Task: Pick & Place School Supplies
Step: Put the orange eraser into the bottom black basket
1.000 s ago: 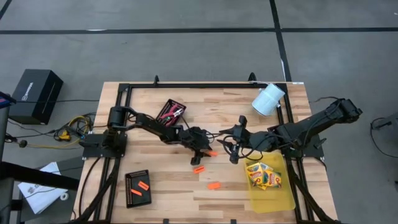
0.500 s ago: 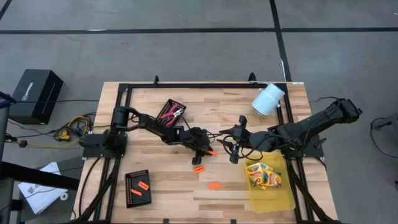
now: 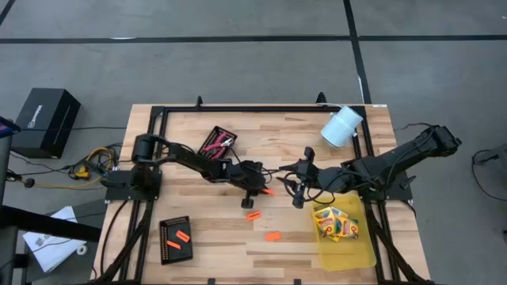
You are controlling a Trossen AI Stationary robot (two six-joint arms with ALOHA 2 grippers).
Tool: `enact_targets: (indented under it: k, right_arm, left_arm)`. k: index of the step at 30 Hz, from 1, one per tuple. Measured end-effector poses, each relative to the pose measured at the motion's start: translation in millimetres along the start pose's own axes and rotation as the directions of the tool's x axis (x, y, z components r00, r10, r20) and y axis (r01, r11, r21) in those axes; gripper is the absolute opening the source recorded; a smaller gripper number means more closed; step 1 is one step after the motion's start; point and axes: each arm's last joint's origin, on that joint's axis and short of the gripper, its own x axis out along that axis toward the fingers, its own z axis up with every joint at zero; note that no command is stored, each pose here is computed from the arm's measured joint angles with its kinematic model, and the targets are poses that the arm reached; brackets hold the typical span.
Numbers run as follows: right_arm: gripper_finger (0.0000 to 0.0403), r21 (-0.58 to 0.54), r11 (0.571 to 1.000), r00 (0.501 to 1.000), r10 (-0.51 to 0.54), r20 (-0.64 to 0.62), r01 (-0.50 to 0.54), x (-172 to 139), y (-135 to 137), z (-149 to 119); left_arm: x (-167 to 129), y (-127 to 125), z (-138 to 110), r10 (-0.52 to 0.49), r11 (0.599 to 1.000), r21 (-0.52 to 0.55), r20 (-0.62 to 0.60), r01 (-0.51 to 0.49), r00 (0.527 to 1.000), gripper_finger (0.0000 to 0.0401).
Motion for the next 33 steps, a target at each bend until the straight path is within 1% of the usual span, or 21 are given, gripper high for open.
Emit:
enact_targets:
  k: [2, 4, 8, 10, 12, 15, 17, 20, 22, 24, 28, 30, 33]
  right_arm:
    - [0.0142, 0.0, 1.0, 1.0, 0.0, 0.001, 0.0, 0, 0, 0]
    - [0.0141, 0.0, 1.0, 1.0, 0.001, 0.005, -0.001, 0, 0, 1]
    - [0.0144, -0.017, 1.0, 1.0, 0.002, 0.012, -0.002, 0, 0, 1]
    - [0.0145, -0.027, 1.0, 1.0, 0.004, 0.024, -0.003, 0, 1, 3]
    - [0.0146, -0.037, 0.999, 1.0, 0.004, 0.031, -0.003, 0, 1, 3]
    - [0.0144, -0.045, 0.999, 1.0, 0.004, 0.031, -0.003, 0, 1, 4]
    - [0.0142, -0.052, 0.999, 0.999, 0.005, 0.032, -0.003, 0, 1, 4]
    - [0.0141, -0.051, 0.999, 0.999, 0.007, 0.043, -0.005, 0, 1, 5]
    - [0.0142, -0.046, 0.999, 0.999, 0.009, 0.051, -0.007, 0, 1, 6]
    - [0.0143, -0.045, 0.999, 0.998, 0.011, 0.057, -0.009, 0, 1, 7]
    - [0.0142, -0.032, 0.999, 0.998, 0.015, 0.068, -0.013, 0, 1, 8]
    - [0.014, -0.031, 0.999, 0.998, 0.015, 0.069, -0.013, 0, 1, 8]
    - [0.0139, -0.018, 1.0, 0.997, 0.017, 0.082, -0.015, 0, 1, 9]
  left_arm:
    - [-10, 0, 7, 0.0, 1.0, 0.011, -0.002, 0.0, 1.0, 0.0027]
    - [-23, -1, 8, 0.001, 1.0, 0.014, 0.004, -0.001, 1.0, 0.0027]
    - [-63, -5, 14, 0.015, 1.0, 0.016, 0.074, -0.016, 0.997, 0.0027]
    - [-86, -9, 13, 0.021, 1.0, -0.004, 0.103, -0.021, 0.994, 0.0027]
    - [-111, -14, 6, 0.023, 0.999, -0.026, 0.109, -0.02, 0.994, 0.0027]
    - [-149, -23, -5, 0.026, 0.997, -0.075, 0.168, -0.014, 0.985, 0.0027]
    - [-171, -32, -21, 0.016, 0.993, -0.118, 0.195, 0.007, 0.981, 0.0027]
    - [-197, -48, -44, -0.018, 0.983, -0.172, 0.249, 0.063, 0.968, 0.0027]
    - [-210, -60, -60, -0.068, 0.971, -0.199, 0.298, 0.132, 0.952, 0.0027]
    - [-218, -72, -79, -0.123, 0.951, -0.234, 0.322, 0.204, 0.939, 0.0027]
    - [-226, -92, -106, -0.238, 0.894, -0.277, 0.374, 0.353, 0.896, 0.0027]
    - [-226, -101, -117, -0.28, 0.872, -0.286, 0.374, 0.397, 0.884, 0.0027]
    - [-228, -113, -125, -0.349, 0.844, -0.278, 0.364, 0.459, 0.863, 0.0027]
